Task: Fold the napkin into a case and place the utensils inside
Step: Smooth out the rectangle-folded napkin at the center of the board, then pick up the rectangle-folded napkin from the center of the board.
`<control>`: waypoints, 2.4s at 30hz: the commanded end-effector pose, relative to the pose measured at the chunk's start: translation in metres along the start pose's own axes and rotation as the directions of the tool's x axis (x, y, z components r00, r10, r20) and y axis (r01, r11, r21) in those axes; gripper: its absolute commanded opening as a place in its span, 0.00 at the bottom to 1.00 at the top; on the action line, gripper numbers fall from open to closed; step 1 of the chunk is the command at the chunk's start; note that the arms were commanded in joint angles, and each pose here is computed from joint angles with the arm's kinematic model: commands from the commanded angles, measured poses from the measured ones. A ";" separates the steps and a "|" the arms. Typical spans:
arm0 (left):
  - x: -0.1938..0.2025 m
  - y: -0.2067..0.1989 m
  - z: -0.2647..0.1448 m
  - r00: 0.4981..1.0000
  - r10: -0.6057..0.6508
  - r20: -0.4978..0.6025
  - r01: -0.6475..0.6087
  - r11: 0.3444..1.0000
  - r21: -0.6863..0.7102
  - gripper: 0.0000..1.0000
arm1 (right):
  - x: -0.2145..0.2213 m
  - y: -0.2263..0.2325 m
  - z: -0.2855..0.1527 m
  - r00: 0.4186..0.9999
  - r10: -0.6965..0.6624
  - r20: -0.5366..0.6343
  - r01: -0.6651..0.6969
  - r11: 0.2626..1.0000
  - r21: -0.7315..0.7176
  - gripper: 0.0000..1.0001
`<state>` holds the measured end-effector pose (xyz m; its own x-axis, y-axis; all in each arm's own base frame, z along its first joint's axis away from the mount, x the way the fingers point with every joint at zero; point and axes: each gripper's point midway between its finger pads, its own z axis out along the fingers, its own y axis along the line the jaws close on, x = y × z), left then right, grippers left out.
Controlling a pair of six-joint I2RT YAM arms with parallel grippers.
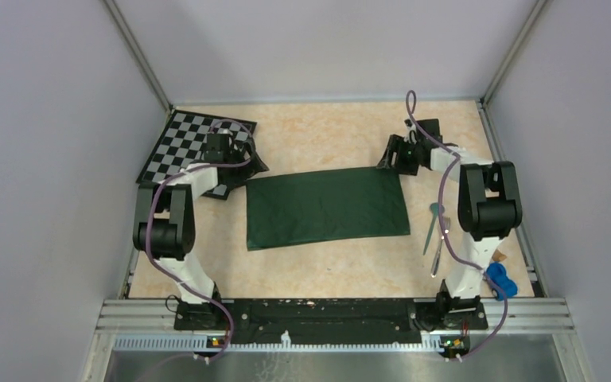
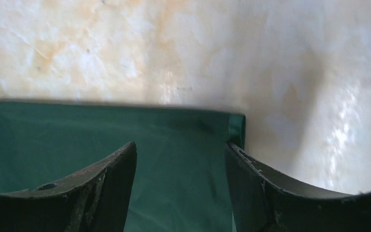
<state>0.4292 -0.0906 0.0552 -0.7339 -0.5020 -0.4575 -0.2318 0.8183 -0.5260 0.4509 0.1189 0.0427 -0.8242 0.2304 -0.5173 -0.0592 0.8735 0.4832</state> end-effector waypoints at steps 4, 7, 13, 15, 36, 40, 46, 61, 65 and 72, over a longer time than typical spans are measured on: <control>0.010 -0.075 -0.060 0.990 0.139 0.000 -0.137 0.979 0.148 0.99 | 0.017 0.049 -0.057 0.998 -0.058 -0.012 0.059 0.998 0.013 0.66; 0.055 -0.088 -0.072 0.989 0.126 -0.083 -0.102 0.963 0.250 0.99 | 0.050 0.068 -0.066 0.998 -0.013 -0.053 0.006 0.991 -0.136 0.66; 0.121 -0.054 -0.086 0.984 0.075 -0.163 -0.030 0.964 0.265 0.99 | 0.103 0.060 -0.074 0.995 0.011 -0.096 -0.030 0.981 -0.193 0.67; 0.130 -0.041 -0.088 0.984 0.080 -0.160 -0.040 0.971 0.238 0.99 | 0.120 0.049 -0.072 0.992 0.028 -0.122 -0.049 0.984 -0.172 0.67; 0.123 -0.044 -0.153 0.988 0.146 -0.053 -0.129 0.961 0.246 0.99 | 0.078 -0.016 -0.131 0.997 -0.009 -0.078 0.035 0.941 0.336 0.72; 0.114 -0.063 -0.172 0.979 0.205 -0.017 -0.189 0.931 0.312 0.99 | 0.069 -0.033 -0.131 0.985 -0.032 -0.169 0.104 0.893 0.438 0.71; 0.118 -0.079 -0.184 0.971 0.238 -0.029 -0.207 0.893 0.400 0.99 | 0.064 -0.040 -0.112 0.965 -0.042 -0.261 0.156 0.886 0.437 0.69; 0.134 -0.076 -0.187 0.964 0.263 -0.044 -0.215 0.867 0.450 0.99 | 0.075 -0.057 -0.088 0.938 0.002 -0.347 0.170 0.869 0.464 0.54; 0.136 -0.079 -0.187 0.964 0.260 -0.051 -0.207 0.860 0.466 0.99 | 0.080 -0.059 -0.080 0.932 0.004 -0.363 0.177 0.868 0.464 0.53; 0.131 -0.085 -0.193 0.962 0.272 -0.033 -0.224 0.850 0.477 0.99 | 0.102 -0.062 -0.063 0.915 0.024 -0.403 0.187 0.860 0.475 0.52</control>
<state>0.2246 -0.1682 0.1583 -0.8269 -0.2595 -0.4988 0.2000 0.6933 -0.6923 0.3303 0.0529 0.0186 -0.9809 0.0691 -0.1820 0.0706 0.9975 -0.0014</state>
